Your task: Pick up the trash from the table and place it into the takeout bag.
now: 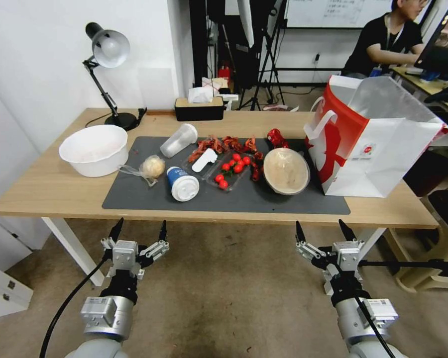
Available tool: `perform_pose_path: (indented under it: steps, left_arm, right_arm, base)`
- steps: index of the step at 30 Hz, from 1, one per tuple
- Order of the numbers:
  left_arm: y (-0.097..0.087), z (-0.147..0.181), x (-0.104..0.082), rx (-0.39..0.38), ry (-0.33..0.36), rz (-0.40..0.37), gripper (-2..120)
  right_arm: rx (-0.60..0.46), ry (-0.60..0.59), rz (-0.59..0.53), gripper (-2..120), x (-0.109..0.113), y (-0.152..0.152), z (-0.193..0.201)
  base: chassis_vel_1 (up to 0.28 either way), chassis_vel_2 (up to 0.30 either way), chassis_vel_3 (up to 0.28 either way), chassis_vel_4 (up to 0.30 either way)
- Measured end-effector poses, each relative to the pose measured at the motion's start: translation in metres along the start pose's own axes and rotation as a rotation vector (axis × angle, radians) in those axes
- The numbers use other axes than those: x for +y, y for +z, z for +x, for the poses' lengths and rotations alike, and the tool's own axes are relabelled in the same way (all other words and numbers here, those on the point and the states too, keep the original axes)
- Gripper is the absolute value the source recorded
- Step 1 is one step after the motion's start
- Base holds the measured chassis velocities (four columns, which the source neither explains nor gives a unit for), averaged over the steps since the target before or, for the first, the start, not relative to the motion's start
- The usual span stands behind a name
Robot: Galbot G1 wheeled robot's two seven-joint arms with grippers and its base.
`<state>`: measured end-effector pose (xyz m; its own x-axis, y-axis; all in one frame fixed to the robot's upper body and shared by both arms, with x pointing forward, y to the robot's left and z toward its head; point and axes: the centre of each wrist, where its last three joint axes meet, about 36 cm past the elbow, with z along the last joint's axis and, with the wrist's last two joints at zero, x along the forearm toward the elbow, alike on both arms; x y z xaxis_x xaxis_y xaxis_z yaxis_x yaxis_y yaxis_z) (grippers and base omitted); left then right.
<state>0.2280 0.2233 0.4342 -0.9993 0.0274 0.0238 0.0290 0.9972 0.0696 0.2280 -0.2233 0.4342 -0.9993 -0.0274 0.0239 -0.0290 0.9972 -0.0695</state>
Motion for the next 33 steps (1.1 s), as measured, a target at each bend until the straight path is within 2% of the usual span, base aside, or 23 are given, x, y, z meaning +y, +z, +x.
perform_pose_path:
  steps: [33]
  left_arm:
    - [0.0, 0.0, 0.0, 0.0, 0.0, 0.0, 100]
  right_arm:
    - [0.0, 0.0, 0.0, 100, 0.0, 0.0, 0.0]
  base:
    - [0.0, 0.0, 0.0, 0.0]
